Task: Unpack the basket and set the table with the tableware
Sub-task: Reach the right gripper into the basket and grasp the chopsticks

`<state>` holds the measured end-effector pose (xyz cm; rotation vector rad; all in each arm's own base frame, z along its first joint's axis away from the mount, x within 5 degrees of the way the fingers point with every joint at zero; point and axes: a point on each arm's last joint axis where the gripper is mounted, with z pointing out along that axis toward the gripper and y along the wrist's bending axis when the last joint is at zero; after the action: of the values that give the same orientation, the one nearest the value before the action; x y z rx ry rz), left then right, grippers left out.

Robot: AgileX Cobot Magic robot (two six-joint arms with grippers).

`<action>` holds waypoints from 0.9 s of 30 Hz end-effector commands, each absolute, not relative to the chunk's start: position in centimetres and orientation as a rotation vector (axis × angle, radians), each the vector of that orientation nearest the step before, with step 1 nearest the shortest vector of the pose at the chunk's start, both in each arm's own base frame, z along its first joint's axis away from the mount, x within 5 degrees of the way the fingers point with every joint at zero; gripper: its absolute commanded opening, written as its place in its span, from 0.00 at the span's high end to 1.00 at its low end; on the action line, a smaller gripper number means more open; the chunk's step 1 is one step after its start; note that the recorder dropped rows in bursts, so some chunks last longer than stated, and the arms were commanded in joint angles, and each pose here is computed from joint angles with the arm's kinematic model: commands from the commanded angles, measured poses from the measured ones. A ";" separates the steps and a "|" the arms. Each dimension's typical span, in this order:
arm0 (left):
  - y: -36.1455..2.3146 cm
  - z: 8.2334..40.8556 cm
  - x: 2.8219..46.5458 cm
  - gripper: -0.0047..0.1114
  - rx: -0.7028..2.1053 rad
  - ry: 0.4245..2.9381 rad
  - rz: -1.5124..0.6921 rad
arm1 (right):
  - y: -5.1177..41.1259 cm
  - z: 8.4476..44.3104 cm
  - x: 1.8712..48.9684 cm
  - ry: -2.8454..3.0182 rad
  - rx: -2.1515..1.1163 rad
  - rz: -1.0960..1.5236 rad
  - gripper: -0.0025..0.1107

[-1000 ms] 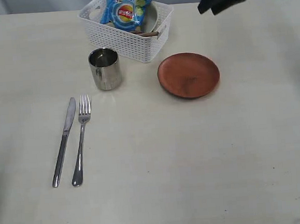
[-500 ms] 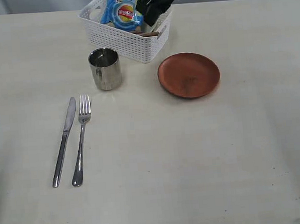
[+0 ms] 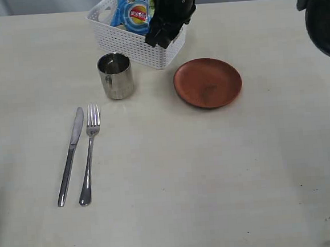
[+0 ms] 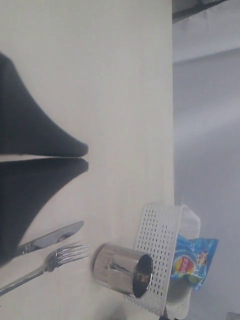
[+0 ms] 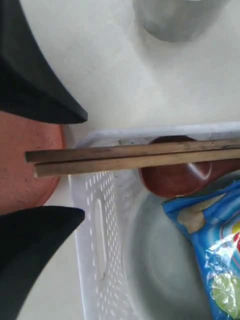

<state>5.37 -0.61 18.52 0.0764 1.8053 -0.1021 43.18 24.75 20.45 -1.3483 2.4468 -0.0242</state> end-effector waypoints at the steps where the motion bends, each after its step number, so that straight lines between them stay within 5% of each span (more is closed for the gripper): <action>1: -0.6 18.4 5.4 0.96 0.074 1.803 -0.101 | 24.6 19.9 43.5 2.441 -1.366 -0.069 0.74; 5: -0.6 18.4 5.4 0.96 0.074 1.803 -0.101 | 24.5 19.9 43.5 2.422 -1.397 -0.099 0.98; 27: -0.6 18.4 5.4 0.96 0.074 1.803 -0.101 | 21.6 28.6 40.9 2.378 -1.413 -0.257 0.98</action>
<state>5.37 -0.61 18.52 0.0764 1.8053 -0.1021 41.30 22.23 26.97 -1.4255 2.4010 -0.2431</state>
